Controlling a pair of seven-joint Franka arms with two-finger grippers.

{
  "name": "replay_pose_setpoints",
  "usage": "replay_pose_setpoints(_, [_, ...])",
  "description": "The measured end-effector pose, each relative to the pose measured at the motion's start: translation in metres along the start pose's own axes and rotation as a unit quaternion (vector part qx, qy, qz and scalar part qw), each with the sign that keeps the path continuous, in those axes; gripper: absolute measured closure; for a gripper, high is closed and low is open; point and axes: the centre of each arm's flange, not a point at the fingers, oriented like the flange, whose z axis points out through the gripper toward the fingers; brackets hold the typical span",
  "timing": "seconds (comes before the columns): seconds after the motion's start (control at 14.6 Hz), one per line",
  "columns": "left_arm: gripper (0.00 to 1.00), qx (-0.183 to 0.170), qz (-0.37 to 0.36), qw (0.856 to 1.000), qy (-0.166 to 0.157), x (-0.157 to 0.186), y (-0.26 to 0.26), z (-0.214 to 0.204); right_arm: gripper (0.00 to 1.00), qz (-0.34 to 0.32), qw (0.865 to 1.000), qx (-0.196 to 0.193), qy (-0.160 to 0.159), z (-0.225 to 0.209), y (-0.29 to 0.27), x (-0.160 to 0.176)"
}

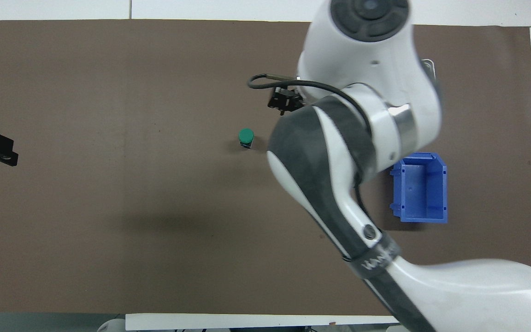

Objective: Place and press button with both arms
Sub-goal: 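Reach the right gripper to the green button and grasp it, then carry the green button with the right gripper toward the blue bin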

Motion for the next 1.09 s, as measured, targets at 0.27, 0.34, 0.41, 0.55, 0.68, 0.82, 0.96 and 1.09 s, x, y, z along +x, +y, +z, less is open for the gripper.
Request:
replay_pose_setpoints(0.27, [0.00, -0.001, 0.000, 1.000, 0.007, -0.006, -0.001, -0.007, 0.01, 0.057, 0.998, 0.009, 0.010, 0.058, -0.050, -0.010])
replay_pose_setpoints(0.34, [0.00, 0.000, 0.001, 1.000, 0.007, -0.006, 0.000, -0.007, 0.01, 0.063, 0.998, 0.012, 0.012, 0.068, -0.055, -0.009])
replay_pose_setpoints(0.41, [0.00, 0.000, 0.001, 1.000, 0.007, -0.006, 0.000, -0.007, 0.01, 0.065, 0.998, 0.010, 0.011, 0.079, -0.059, -0.009])
replay_pose_setpoints(0.55, [0.00, 0.000, 0.001, 1.000, 0.007, -0.006, 0.000, -0.007, 0.01, 0.061, 0.998, 0.011, 0.013, 0.099, -0.068, -0.011])
replay_pose_setpoints(0.68, [0.00, 0.000, 0.001, 1.000, 0.007, -0.006, 0.000, -0.007, 0.01, 0.057, 0.998, 0.016, 0.017, 0.119, -0.076, -0.015])
replay_pose_setpoints(0.82, [0.00, 0.000, 0.001, 1.000, 0.008, -0.006, 0.000, -0.007, 0.01, 0.052, 0.998, 0.018, 0.019, 0.134, -0.080, -0.020])
replay_pose_setpoints(0.96, [0.00, 0.000, 0.001, 1.000, 0.008, -0.006, 0.000, -0.007, 0.01, 0.048, 0.999, 0.016, 0.018, 0.148, -0.083, -0.026])
replay_pose_setpoints(1.09, [0.00, 0.000, 0.001, 1.000, 0.009, -0.007, 0.000, -0.008, 0.01, 0.047, 0.999, 0.009, 0.013, 0.162, -0.082, -0.029])
